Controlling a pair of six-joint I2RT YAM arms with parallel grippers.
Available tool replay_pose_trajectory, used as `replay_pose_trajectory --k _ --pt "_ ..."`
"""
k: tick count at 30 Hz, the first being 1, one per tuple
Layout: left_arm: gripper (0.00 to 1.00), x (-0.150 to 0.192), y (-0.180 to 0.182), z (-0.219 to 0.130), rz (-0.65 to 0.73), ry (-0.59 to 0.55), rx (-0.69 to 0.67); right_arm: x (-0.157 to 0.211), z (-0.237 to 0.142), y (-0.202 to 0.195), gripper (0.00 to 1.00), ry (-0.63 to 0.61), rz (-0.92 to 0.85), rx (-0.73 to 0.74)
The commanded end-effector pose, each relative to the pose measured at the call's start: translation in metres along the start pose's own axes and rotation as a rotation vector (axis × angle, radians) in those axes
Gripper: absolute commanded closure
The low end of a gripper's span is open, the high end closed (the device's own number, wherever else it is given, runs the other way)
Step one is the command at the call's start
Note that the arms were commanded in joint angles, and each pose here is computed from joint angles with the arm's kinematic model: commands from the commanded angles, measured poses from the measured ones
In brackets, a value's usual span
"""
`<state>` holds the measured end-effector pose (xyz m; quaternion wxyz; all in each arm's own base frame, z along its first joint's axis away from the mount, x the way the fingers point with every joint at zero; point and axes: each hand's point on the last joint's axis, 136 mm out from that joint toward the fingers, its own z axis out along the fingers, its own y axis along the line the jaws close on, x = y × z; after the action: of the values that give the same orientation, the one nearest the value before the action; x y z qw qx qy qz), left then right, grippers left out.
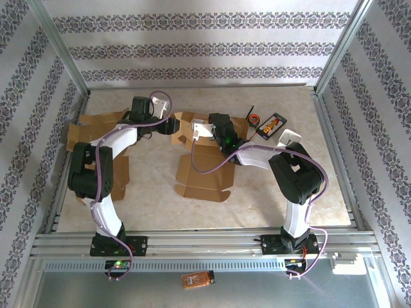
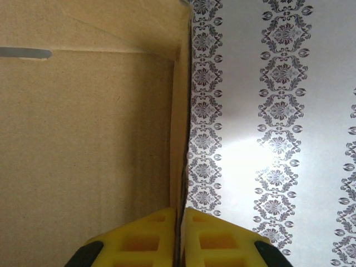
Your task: Fold the paper box
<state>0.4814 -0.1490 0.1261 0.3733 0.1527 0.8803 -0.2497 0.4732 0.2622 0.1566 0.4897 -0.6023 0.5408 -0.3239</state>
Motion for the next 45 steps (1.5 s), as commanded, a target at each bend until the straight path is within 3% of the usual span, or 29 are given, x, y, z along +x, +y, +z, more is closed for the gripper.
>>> replay_pose_trajectory --k 1,5,16,18,21,25,28,31,34,41,45 --pt "0.36 0.002 -0.012 0.007 0.009 0.032 0.14 -0.01 -0.008 -0.01 0.89 -0.036 0.011 0.02" --pt "0.61 0.004 -0.017 0.016 -0.006 0.036 0.207 -0.013 -0.008 -0.009 0.89 -0.041 0.008 0.016" --pt "0.87 -0.006 -0.019 0.011 0.164 -0.031 0.194 -0.026 -0.029 -0.01 0.85 -0.064 0.022 -0.059" --pt "0.94 -0.009 -0.016 0.011 0.209 -0.039 0.167 -0.032 -0.044 -0.011 0.77 -0.088 0.086 -0.122" --pt "1.0 -0.014 -0.019 0.01 0.312 -0.075 0.171 -0.047 -0.079 -0.011 0.56 -0.167 0.241 -0.307" --pt "1.0 -0.02 -0.03 0.006 0.456 -0.161 0.19 -0.075 -0.136 -0.035 0.44 -0.374 0.582 -0.538" --pt "1.0 -0.024 -0.034 0.001 0.526 -0.201 0.18 -0.071 -0.152 -0.081 0.31 -0.442 0.991 -0.669" --pt "1.0 -0.025 -0.041 -0.001 0.567 -0.225 0.186 -0.049 -0.14 -0.118 0.24 -0.416 1.305 -0.775" --pt "1.0 -0.026 -0.049 -0.002 0.607 -0.25 0.193 -0.026 -0.116 -0.129 0.23 -0.324 1.505 -0.89" --pt "1.0 -0.023 -0.057 0.001 0.627 -0.263 0.191 -0.016 -0.081 -0.087 0.25 -0.168 1.576 -1.052" --pt "1.0 -0.021 -0.061 0.001 0.623 -0.266 0.204 -0.003 -0.07 -0.056 0.29 -0.047 1.591 -1.038"
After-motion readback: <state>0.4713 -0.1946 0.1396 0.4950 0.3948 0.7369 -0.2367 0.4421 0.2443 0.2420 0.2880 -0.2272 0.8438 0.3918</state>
